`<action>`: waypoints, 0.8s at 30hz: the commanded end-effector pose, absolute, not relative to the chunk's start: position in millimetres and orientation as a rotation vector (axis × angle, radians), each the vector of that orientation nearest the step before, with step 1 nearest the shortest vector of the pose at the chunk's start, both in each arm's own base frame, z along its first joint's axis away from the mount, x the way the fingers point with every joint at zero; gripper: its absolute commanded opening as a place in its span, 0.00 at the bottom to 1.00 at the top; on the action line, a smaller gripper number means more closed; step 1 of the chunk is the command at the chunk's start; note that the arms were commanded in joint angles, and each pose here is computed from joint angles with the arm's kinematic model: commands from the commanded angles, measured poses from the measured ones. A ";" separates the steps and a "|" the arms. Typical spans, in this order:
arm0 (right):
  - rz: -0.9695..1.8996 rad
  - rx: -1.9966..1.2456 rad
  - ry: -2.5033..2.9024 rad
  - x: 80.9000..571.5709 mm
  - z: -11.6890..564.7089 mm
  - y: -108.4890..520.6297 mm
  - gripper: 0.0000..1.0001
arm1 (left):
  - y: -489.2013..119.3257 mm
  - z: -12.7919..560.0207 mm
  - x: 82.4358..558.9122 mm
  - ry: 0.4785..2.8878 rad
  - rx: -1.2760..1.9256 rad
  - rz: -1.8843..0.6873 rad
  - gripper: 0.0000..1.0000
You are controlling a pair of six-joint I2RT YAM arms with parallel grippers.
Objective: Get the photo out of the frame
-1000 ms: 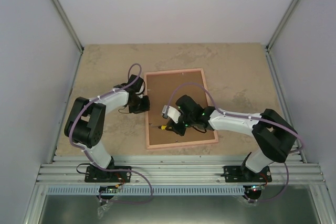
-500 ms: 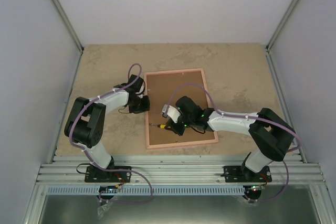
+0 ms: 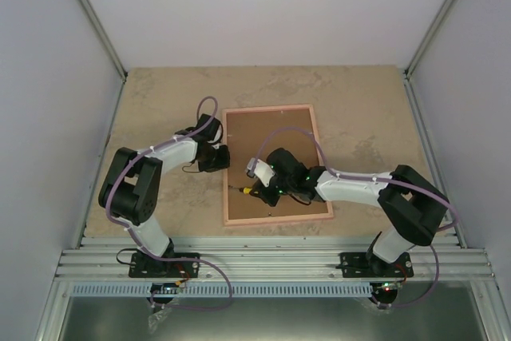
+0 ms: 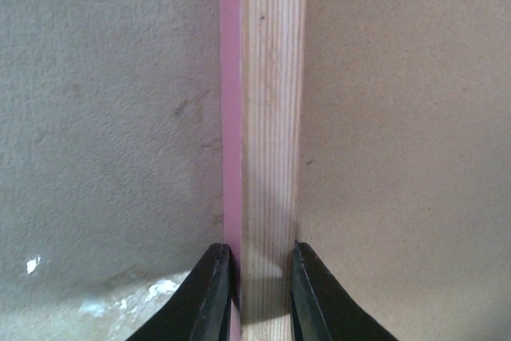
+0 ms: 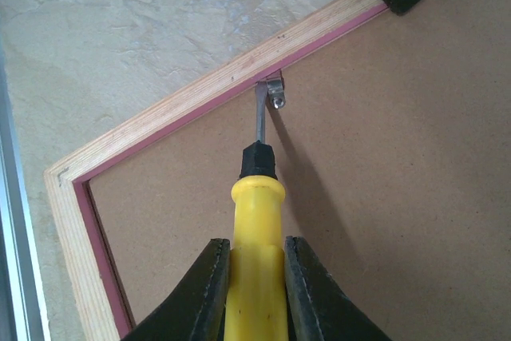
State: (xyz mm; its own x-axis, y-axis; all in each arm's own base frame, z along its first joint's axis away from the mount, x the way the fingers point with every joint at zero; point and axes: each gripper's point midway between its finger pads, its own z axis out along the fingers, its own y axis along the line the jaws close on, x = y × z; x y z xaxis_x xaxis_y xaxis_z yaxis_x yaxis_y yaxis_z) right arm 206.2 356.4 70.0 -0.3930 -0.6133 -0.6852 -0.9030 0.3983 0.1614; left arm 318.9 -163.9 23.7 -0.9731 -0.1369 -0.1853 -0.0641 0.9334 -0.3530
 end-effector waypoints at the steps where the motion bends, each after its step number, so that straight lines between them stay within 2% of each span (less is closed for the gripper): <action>1: 0.626 -1.126 2.117 230.4 79.0 350.8 0.01 | -180.5 11.5 300.3 2.934 -0.128 -0.614 0.07; 13: 0.509 -1.008 2.170 242.0 79.2 331.8 0.00 | -176.3 12.4 299.6 2.925 -0.138 -0.580 0.06; 24: 0.635 -1.160 2.079 214.1 104.4 344.8 0.00 | -175.3 14.3 302.3 2.912 -0.139 -0.569 0.06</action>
